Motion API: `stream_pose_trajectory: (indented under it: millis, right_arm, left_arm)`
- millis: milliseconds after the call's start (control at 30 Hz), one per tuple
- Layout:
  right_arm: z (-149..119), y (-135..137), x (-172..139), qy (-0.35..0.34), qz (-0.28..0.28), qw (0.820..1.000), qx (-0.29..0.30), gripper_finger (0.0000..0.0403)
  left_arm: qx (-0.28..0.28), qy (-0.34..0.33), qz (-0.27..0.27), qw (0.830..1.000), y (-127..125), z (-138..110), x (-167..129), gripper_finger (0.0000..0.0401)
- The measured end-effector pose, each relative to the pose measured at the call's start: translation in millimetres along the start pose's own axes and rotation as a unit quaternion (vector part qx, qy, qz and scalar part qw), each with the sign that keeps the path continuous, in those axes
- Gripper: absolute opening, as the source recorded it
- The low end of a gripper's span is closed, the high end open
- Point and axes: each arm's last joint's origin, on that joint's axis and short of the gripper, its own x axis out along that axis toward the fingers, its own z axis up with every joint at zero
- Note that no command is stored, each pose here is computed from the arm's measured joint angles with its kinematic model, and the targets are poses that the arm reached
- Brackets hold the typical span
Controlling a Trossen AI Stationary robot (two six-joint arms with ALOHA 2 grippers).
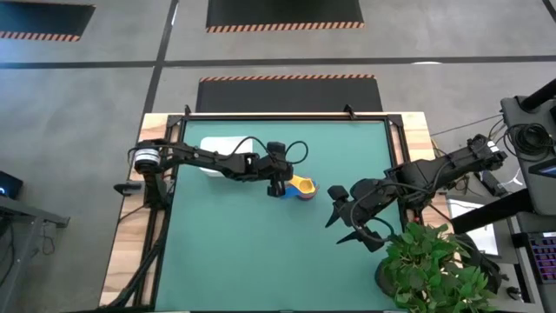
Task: Nest measuring cups in basket
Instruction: Stack the yellow measuring cup on top of the blue measuring cup
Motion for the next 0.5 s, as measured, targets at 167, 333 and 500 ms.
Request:
stream_pose_trajectory:
  millis: [167,333,500]
  right_arm:
    - [0,0,0,0.0,0.0,1.0,0.0,0.0231]
    - [0,0,0,0.0,0.0,1.0,0.0,0.0231]
    - [0,0,0,0.0,0.0,1.0,0.001,0.0231]
  left_arm:
    - [0.0,0.015,-0.008,1.0,-2,-3,0,0.0]
    - [-0.001,0.021,-0.017,1.0,-8,-2,-3,0.0]
    - [0.0,0.043,-0.036,0.998,-14,2,-9,0.0]
